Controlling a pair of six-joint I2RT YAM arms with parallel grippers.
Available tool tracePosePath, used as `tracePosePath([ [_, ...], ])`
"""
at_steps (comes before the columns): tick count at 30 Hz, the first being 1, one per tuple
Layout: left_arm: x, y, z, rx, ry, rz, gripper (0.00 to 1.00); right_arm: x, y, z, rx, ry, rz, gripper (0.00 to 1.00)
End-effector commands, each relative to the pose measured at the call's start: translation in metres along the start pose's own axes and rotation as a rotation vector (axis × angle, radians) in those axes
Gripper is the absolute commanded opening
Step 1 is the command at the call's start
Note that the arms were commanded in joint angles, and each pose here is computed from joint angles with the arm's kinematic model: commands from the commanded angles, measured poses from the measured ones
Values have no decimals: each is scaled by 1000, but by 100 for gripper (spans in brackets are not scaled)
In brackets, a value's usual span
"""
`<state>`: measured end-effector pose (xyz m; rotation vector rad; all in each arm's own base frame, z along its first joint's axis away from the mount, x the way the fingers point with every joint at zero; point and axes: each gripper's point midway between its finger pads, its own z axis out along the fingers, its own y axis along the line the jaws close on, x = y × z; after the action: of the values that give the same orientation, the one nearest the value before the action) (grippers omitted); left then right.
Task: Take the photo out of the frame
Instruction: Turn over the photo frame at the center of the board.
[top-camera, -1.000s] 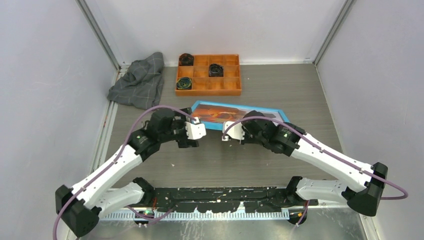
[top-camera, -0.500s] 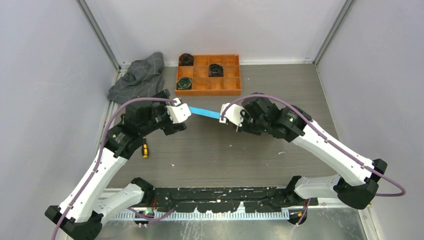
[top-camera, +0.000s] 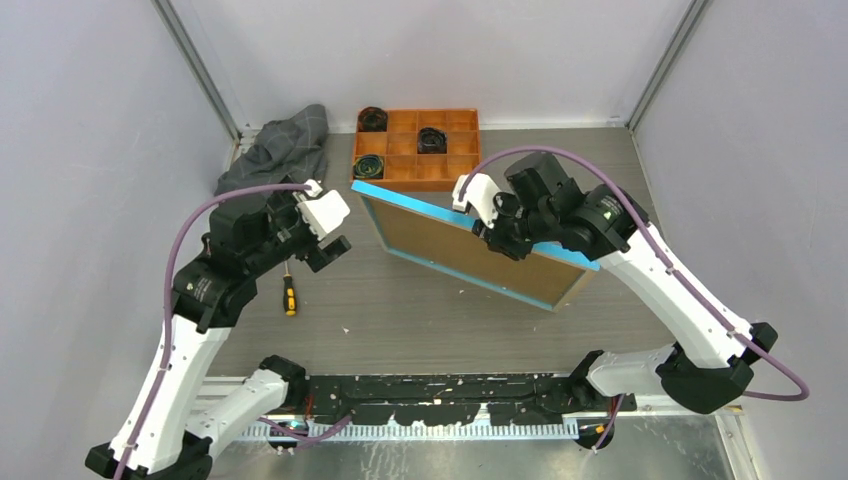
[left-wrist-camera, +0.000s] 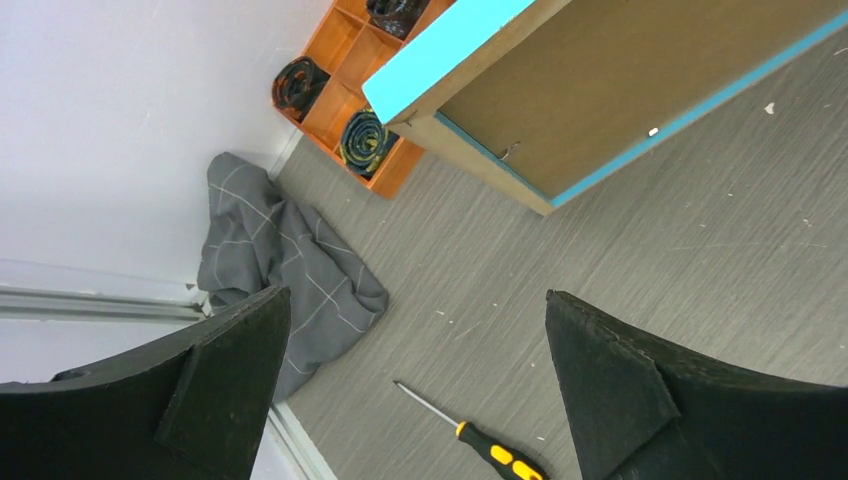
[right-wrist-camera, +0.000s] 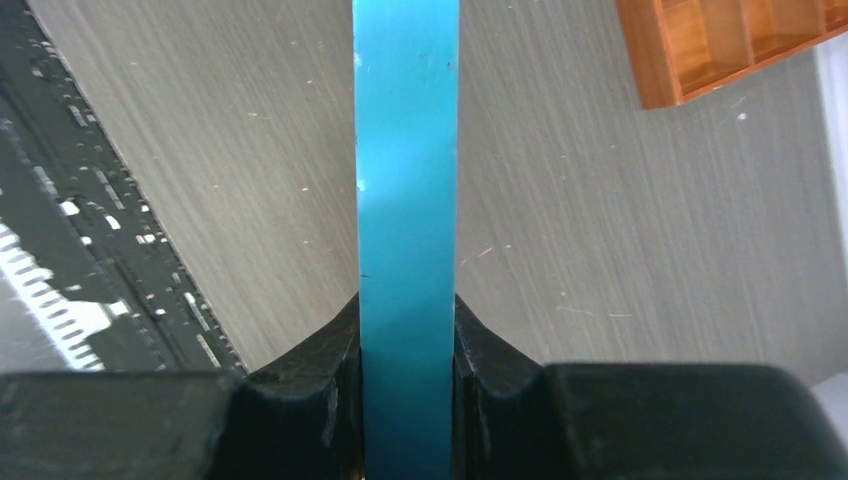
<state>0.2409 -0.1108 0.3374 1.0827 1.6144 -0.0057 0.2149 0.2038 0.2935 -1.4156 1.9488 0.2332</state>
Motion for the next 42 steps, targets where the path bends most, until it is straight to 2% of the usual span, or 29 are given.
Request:
tracePosePath([
  [1,-5,-7,-6,36,-29,-79,100,-51,-4,-35,-27,-230,63,1],
  [9,16,-26,14,109,-34,-162,100,-55,4,-28,-145,-285,140,1],
  [15,28,-39,20,221,-99,-243,100,-54,3,-13,-192,-283,154,1],
  [21,54,-33,32,323,-164,-346,100,-54,2,-1,-257,-297,185,1],
  [34,80,-40,62,384,-227,-325,100,-70,11,24,-445,-302,230,1],
  [42,105,-49,71,394,-173,-301,100,-72,-6,39,-426,-320,219,1],
])
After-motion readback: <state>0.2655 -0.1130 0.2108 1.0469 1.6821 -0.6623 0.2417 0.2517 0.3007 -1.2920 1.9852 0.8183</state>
